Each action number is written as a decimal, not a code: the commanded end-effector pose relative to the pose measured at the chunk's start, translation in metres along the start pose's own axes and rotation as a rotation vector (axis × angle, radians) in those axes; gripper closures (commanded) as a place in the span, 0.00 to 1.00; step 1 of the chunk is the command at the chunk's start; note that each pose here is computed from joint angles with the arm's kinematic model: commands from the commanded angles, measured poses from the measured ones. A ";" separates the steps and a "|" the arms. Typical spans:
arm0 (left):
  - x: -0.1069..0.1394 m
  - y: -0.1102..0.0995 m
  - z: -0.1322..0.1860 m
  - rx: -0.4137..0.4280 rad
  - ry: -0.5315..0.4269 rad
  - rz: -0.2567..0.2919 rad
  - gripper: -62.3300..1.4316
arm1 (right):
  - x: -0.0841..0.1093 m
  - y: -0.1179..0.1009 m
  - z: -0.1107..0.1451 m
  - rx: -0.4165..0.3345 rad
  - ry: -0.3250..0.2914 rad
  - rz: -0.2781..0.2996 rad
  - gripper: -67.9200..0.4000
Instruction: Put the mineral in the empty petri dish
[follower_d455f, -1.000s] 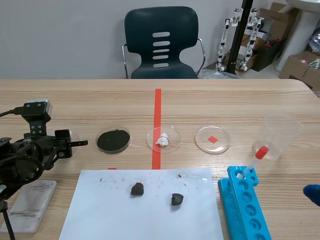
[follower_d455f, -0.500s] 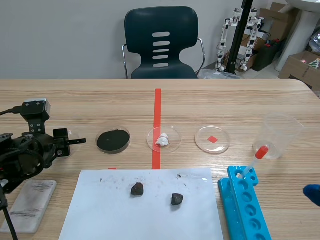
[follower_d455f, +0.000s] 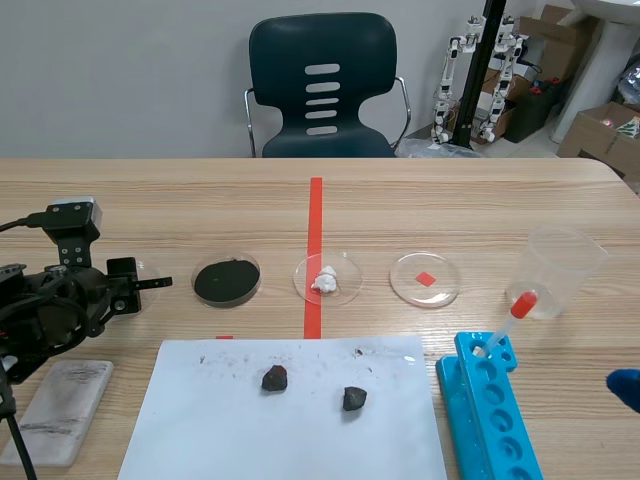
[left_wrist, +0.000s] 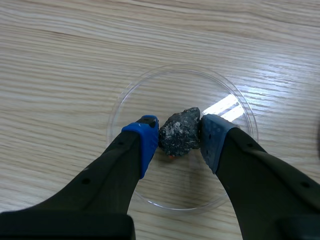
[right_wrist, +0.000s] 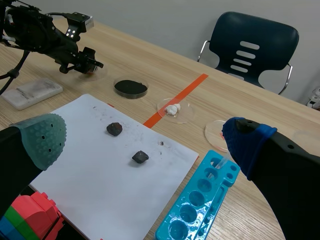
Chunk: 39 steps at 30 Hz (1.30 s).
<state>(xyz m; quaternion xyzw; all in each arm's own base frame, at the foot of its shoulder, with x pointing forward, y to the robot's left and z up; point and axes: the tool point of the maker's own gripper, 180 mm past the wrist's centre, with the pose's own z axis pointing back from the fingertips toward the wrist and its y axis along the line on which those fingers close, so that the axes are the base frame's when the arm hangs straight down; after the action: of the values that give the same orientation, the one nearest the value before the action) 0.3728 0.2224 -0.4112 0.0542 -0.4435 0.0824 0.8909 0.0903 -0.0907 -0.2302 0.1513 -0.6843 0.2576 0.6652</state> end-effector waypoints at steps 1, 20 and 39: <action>0.016 0.002 -0.001 0.002 -0.036 0.007 0.77 | 0.010 -0.002 -0.004 0.000 -0.040 0.005 0.00; 0.016 0.002 -0.001 0.002 -0.037 0.008 0.16 | 0.010 -0.002 -0.004 0.000 -0.040 0.005 0.00; 0.047 -0.025 0.022 -0.175 -0.139 -0.078 0.00 | 0.010 -0.002 -0.004 0.000 -0.041 0.005 0.00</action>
<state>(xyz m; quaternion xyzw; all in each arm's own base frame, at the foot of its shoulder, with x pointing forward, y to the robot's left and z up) 0.3852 0.1936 -0.3690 -0.0065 -0.4951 0.0040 0.8688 0.0903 -0.0907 -0.2302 0.1513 -0.6843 0.2576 0.6652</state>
